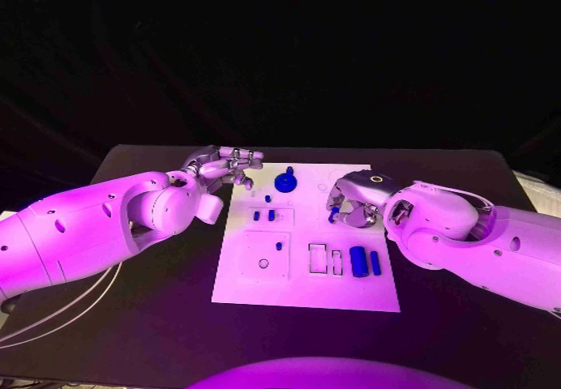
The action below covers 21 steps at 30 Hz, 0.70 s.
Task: Assemble the parts on the task board
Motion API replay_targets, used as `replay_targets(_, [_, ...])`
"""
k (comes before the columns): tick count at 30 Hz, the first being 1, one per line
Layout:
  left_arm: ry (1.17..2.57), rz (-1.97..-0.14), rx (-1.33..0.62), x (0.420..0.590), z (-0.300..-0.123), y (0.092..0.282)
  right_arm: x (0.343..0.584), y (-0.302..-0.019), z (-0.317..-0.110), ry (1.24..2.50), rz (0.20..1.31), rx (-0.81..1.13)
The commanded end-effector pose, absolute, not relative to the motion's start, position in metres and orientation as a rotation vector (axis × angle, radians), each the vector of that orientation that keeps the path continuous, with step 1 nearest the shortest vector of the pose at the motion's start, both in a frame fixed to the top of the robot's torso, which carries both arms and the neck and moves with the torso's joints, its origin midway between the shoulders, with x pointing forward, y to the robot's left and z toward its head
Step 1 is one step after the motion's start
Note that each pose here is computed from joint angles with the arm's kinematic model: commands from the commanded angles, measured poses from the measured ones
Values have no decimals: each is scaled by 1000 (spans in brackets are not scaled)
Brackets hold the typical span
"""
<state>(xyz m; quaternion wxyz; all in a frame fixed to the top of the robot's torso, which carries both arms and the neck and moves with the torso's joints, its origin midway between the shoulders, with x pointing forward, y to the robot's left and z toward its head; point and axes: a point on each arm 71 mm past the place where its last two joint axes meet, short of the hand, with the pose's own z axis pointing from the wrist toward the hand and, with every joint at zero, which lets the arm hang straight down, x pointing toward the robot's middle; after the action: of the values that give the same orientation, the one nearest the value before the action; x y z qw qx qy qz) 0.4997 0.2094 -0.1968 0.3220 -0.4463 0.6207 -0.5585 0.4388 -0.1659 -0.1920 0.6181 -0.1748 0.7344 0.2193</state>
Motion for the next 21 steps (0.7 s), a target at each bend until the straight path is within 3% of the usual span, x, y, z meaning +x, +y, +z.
replay_targets(1, [1637,-1488,-1169,499,-197,207,434,-164,-180,1624,556,-368])
replay_targets(12, [1640,-1488,-1170,498,-197,205,410,-131,-164,1583,708,-383])
replay_targets(21, [1639,-1494,-1168,498,-197,203,394,-88,-178,1617,849,-432])
